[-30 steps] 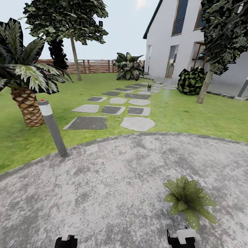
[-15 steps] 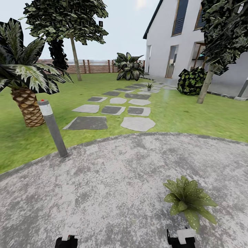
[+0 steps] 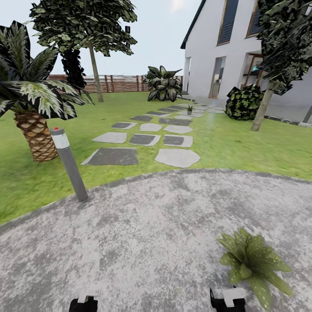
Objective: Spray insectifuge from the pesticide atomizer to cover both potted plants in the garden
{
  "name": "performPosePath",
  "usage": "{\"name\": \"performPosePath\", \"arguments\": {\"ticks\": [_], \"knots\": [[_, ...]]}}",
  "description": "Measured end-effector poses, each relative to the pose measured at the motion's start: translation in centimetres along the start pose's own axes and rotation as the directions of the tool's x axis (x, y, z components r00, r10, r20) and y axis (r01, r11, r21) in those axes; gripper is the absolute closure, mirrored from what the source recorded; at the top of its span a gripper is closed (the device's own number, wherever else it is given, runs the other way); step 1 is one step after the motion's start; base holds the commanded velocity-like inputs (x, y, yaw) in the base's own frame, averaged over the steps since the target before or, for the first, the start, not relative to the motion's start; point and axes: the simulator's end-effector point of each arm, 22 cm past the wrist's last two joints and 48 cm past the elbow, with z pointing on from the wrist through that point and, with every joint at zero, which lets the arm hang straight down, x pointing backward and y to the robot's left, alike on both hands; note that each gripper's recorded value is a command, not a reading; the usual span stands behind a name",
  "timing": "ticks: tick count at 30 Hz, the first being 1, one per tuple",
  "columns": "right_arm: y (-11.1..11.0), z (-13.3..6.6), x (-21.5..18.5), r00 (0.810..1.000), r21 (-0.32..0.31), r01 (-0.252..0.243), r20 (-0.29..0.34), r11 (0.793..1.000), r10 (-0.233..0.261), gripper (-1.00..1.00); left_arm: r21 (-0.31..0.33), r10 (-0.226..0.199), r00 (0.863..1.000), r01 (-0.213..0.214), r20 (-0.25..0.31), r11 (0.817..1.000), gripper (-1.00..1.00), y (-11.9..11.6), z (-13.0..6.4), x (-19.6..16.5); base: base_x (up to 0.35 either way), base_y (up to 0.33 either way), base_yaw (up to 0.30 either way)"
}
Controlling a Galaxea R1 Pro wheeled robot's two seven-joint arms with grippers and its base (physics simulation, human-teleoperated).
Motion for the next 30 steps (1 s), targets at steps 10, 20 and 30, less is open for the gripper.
{"name": "performPosePath", "arguments": {"ticks": [10, 20, 30], "knots": [[0.0, 0.0, 0.0, 1.000, 0.000, 0.000, 0.000, 1.000, 0.000, -1.00, 0.000, 0.000, 1.000, 0.000, 0.000, 1.000, 1.00, 0.0, 0.0, 0.0, 0.291, 0.174, 0.000], [0.1, 0.0, -0.1, 1.000, -0.002, -0.001, 0.002, 1.000, 0.001, -1.00, -0.015, 0.017, 0.982, -0.014, 0.188, 1.000, 1.00, -0.5, 0.8, -10.4, 0.325, 0.075, 0.000], [-0.2, 1.3, -4.0, 0.996, 0.014, -0.011, 0.088, 1.000, 0.010, -1.00, -0.036, 0.026, 0.944, -0.015, 0.330, 0.999, 1.00, -0.6, 0.1, -18.1, 0.338, 0.000, 0.000]]}}
